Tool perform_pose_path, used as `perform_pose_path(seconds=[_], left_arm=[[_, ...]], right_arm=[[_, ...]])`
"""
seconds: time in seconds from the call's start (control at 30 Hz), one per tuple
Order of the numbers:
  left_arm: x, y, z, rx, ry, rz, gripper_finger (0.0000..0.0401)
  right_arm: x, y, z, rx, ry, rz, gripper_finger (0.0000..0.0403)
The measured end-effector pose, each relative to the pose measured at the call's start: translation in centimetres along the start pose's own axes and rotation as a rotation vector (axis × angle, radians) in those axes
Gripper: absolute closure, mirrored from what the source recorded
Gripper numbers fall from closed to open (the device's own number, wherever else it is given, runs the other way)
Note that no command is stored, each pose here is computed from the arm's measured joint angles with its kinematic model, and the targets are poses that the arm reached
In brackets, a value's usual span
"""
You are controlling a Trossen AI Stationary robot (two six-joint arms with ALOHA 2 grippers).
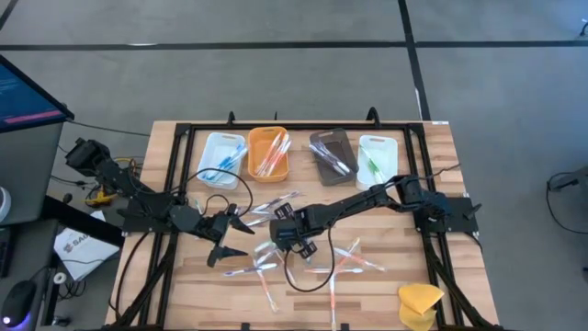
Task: Pick & Place Toothbrushes
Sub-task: Put the green toothbrush into right white the bin
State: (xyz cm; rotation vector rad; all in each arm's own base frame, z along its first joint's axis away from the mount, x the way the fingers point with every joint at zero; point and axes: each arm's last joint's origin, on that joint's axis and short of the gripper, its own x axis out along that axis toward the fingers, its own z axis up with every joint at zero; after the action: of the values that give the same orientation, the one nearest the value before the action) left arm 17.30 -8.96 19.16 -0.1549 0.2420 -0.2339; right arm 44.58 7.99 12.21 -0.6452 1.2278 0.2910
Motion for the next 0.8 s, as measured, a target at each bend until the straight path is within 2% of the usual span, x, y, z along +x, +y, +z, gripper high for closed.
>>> perform_pose_path(seconds=[0.17, 0.4, 0.53, 0.7, 0.8], left_arm=[[0.0, 0.1, -0.3, 0.009, 0.03, 0.007, 0.01], [0.0, 0.1, -0.5, 0.014, 0.049, 0.013, 0.01], [0.0, 0.2, -0.6, 0.022, 0.058, 0.015, 0.01], [0.0, 0.1, -0.5, 0.184, 0.054, 0.013, 0.01], [0.0, 0.2, -0.5, 0.221, 0.053, 0.014, 0.01]], right_arm=[[-0.1, 0.4, 0.1, 0.079, 0.018, -0.037, 0.0394], [-1.5, 1.6, 0.2, 0.121, 0.117, -0.212, 0.0399], [-4.5, 1.6, 0.5, 0.192, 0.096, -0.303, 0.04], [-8.2, 1.9, 0.5, 0.289, 0.049, -0.343, 0.0401], [-11.2, 2.3, -0.3, 0.391, 0.06, -0.37, 0.0401]])
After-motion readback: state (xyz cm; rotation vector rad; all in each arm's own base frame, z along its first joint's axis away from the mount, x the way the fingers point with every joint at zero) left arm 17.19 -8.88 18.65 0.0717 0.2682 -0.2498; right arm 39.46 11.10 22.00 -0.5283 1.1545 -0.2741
